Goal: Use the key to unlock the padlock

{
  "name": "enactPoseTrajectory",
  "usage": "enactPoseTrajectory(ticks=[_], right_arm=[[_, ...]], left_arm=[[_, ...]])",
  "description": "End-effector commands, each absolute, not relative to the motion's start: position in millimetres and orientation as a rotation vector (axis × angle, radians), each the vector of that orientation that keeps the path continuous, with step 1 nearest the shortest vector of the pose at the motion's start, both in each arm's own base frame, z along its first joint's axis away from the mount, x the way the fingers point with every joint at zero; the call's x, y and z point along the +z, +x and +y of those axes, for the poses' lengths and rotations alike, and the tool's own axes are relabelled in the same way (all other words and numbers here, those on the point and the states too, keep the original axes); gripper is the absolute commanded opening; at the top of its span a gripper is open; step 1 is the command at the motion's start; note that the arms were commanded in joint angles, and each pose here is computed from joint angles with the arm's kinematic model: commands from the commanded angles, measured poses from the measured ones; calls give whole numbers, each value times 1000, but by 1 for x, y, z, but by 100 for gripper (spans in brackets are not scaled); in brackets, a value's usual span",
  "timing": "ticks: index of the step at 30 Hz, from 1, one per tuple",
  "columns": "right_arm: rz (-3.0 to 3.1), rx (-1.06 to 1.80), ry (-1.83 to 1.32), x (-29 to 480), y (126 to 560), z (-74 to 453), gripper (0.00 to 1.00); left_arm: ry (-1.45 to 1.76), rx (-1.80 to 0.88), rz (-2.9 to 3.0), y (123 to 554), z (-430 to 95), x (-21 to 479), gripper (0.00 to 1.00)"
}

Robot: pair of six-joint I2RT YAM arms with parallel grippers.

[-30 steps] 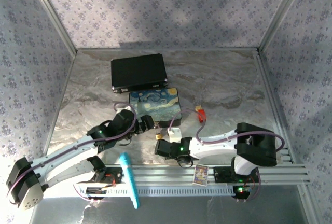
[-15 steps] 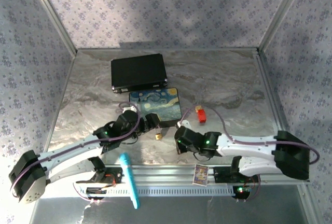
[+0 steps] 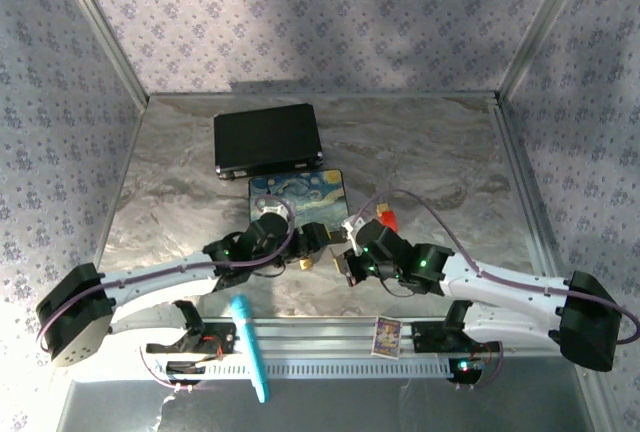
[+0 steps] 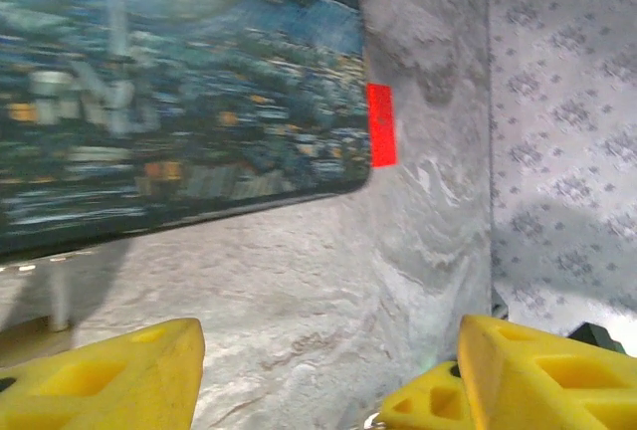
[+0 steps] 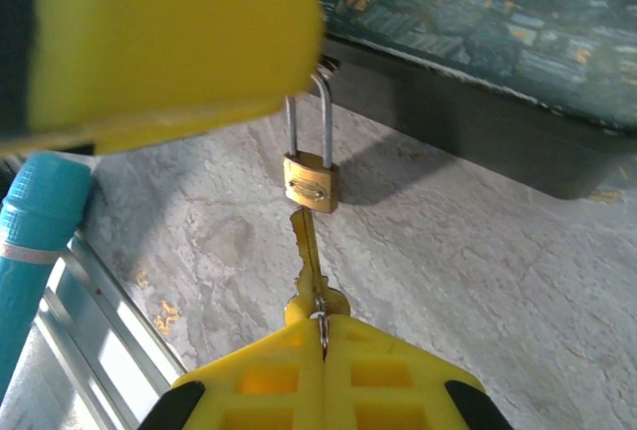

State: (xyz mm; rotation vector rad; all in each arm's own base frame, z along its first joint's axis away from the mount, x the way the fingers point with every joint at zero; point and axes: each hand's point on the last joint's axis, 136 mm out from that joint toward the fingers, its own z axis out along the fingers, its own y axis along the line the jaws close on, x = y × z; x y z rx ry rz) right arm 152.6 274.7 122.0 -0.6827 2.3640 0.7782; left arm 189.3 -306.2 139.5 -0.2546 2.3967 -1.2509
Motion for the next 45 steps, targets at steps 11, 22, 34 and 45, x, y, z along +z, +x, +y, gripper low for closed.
enactPoseTrajectory(ticks=[11,22,34,45], right_arm=[[2295,870,-594,148,172,280,0],[2263,923,-602,157,173,282,0],[2261,918,-587,151,175,280,0],[2114,1212,-265,187,197,270,96]], left_arm=[[-195,-1320,2399,186,-324,153,43],[-195,-1271,2452,187,-327,140,33],[-207,-1285,2429,189,-328,142,0],[-257,-1399,2217,201,-321,179,0]])
